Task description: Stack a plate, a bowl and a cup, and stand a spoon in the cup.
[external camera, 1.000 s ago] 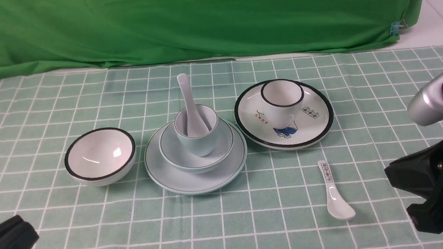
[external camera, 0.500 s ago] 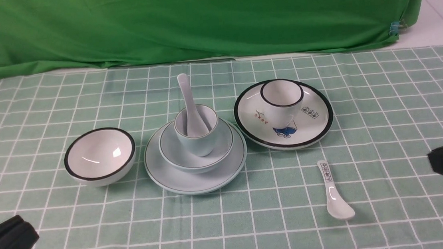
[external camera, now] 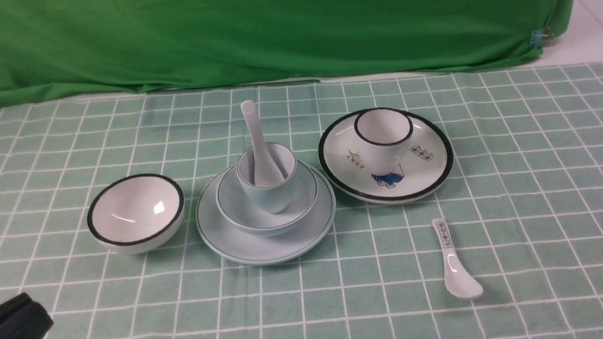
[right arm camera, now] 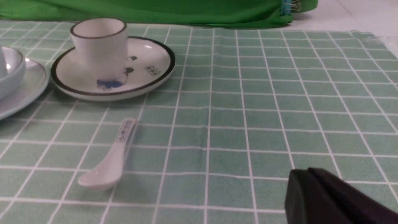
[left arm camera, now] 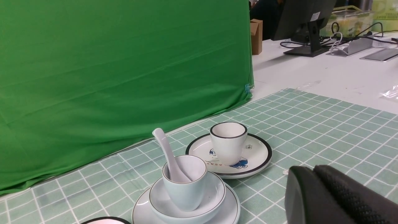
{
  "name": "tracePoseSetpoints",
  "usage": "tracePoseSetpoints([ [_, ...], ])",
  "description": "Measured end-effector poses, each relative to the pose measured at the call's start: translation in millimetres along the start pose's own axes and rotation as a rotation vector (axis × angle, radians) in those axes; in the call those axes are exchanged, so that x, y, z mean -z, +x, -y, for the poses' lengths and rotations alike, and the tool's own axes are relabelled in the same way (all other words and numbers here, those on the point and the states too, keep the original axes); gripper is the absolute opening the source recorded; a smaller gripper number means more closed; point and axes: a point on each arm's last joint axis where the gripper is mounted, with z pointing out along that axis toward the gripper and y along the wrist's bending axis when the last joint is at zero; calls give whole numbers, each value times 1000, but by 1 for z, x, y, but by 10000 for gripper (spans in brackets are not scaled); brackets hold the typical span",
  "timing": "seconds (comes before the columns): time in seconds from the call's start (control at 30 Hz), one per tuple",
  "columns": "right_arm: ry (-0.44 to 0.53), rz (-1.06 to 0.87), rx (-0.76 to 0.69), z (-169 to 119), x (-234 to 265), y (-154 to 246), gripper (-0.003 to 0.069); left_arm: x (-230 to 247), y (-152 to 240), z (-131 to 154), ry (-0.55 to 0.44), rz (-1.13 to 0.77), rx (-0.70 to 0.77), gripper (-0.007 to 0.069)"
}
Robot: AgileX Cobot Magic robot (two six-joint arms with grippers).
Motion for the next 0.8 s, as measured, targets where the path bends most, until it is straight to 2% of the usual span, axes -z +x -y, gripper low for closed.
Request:
tracePoseSetpoints([
  [0.23, 10, -105, 0, 1, 3, 13, 19, -1, 1, 0, 3, -13, -1, 11],
  [0.8, 7, -105, 43, 1, 3, 13, 34, -1, 1, 0, 5, -16, 0, 13],
])
